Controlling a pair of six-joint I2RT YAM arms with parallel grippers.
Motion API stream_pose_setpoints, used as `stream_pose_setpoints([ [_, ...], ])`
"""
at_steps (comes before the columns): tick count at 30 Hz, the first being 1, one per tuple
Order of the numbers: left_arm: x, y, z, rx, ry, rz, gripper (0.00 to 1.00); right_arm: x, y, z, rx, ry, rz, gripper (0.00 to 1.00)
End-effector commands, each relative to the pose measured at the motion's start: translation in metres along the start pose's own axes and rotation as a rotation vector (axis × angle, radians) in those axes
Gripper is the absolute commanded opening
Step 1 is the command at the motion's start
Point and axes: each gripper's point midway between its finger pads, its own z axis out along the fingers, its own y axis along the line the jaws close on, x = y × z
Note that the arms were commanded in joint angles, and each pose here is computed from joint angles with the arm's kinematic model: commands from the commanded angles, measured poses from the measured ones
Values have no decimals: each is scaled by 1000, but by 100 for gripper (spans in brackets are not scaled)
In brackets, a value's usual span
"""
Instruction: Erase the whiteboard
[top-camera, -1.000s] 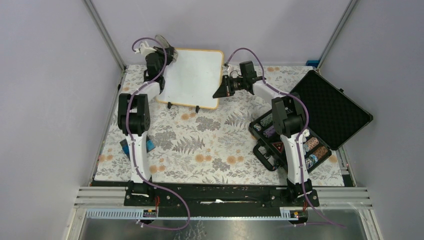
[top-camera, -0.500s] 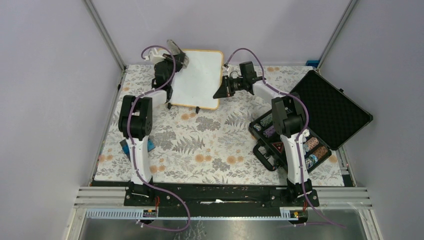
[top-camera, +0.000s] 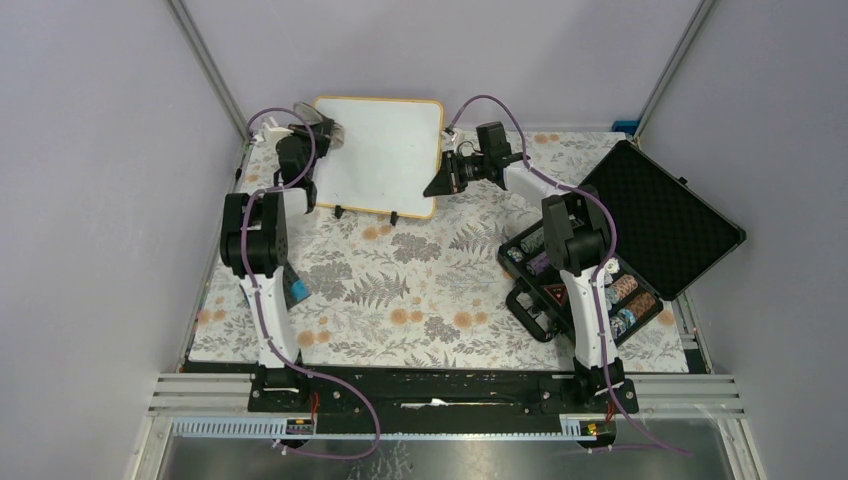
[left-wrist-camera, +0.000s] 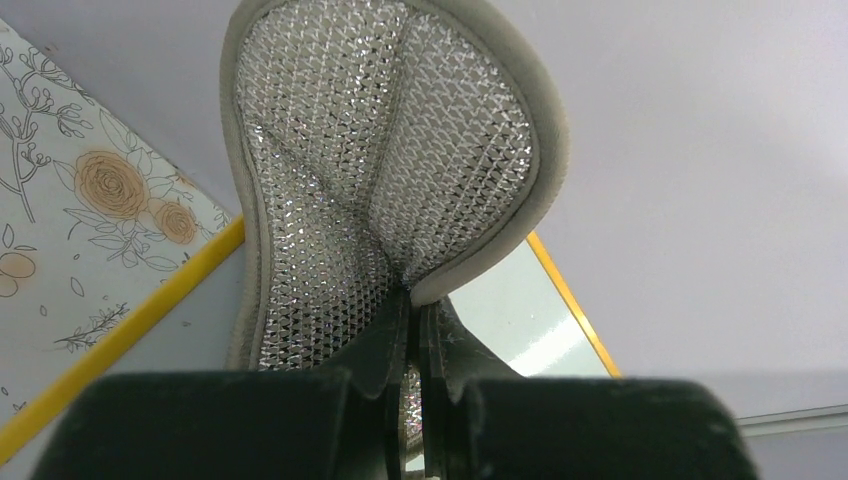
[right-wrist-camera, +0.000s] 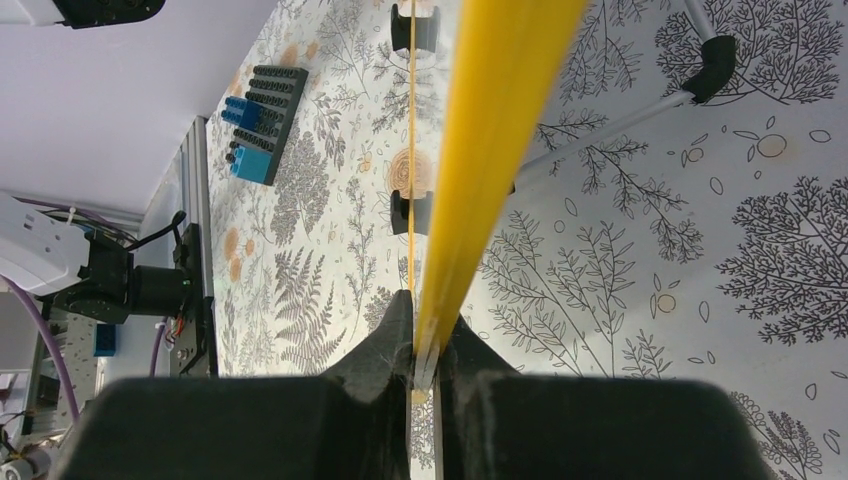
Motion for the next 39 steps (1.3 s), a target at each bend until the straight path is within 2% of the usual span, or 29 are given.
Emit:
stream_pose_setpoints([
  [1, 67, 101, -17, -316, 162, 52, 0, 51, 27, 31, -115, 143, -104, 0],
  [7, 98, 63, -27, -276, 233, 119, 0, 52, 28, 31, -116, 145, -109, 0],
  [12, 127, 62, -94, -351, 282, 182, 0, 54, 30, 29, -117, 146, -125, 0],
  [16, 181, 60, -146, -386, 424, 204, 0, 54, 33, 27, -119, 144, -141, 0],
  [19, 199, 62, -168, -434, 484, 232, 0, 54, 34, 24, -112, 143, -154, 0],
  [25, 199, 36, -163, -405, 508, 291, 0, 53, 37, 20, -91, 141, -178, 0],
  [34, 231, -43, -141, -242, 535, 394, 0, 57, 42, 20, -139, 145, -172, 0],
  [39, 224, -81, -136, -187, 511, 417, 0, 60, 38, 23, -143, 161, -157, 0],
])
